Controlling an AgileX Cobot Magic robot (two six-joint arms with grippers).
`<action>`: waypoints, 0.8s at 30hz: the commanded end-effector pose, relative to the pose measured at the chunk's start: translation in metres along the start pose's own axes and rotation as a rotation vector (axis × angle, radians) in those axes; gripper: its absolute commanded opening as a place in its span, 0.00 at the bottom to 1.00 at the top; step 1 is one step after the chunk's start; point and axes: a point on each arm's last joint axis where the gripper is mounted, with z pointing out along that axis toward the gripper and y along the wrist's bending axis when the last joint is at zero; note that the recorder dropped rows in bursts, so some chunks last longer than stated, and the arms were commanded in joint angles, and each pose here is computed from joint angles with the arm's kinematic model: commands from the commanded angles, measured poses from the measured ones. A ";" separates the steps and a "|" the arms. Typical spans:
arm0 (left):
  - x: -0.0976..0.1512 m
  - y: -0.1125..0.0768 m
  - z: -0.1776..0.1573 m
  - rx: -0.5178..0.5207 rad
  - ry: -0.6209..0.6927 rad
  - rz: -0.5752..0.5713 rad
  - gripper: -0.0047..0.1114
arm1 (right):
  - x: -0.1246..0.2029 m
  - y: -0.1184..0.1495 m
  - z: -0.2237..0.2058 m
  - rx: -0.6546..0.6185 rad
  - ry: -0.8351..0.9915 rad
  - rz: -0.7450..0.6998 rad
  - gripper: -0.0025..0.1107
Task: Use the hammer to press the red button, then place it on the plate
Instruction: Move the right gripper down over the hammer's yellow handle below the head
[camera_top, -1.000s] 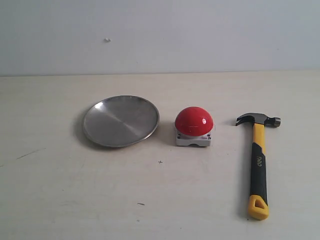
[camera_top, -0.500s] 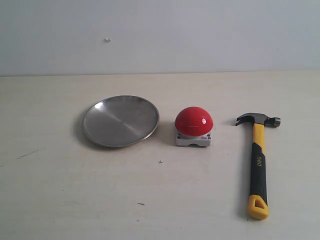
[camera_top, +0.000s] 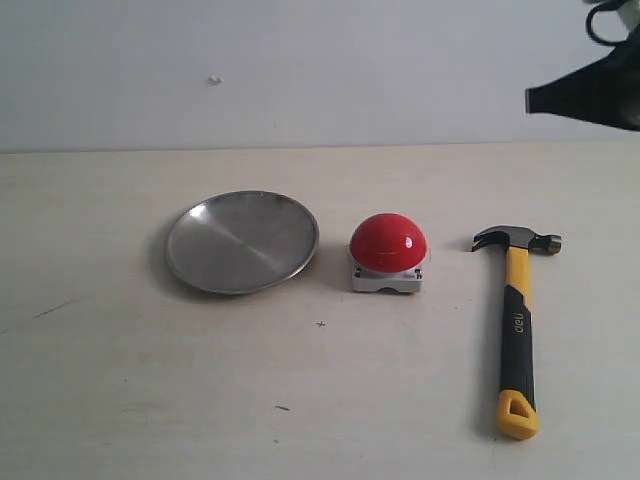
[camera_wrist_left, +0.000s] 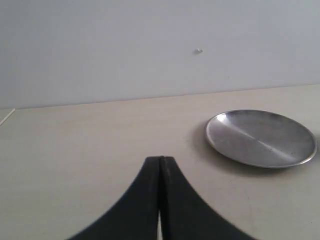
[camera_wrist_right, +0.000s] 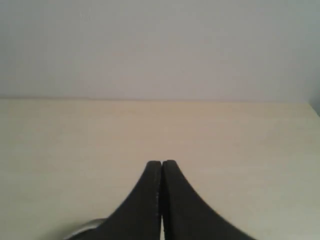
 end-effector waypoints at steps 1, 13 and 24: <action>0.000 0.000 0.000 -0.002 -0.006 0.002 0.04 | 0.014 0.003 0.030 0.067 0.103 -0.164 0.02; 0.000 0.000 0.000 -0.002 -0.006 0.002 0.04 | -0.011 -0.028 0.051 0.464 -0.028 -0.887 0.02; 0.000 0.000 0.000 -0.002 -0.006 0.002 0.04 | 0.018 0.039 0.041 -0.634 -0.027 -1.066 0.02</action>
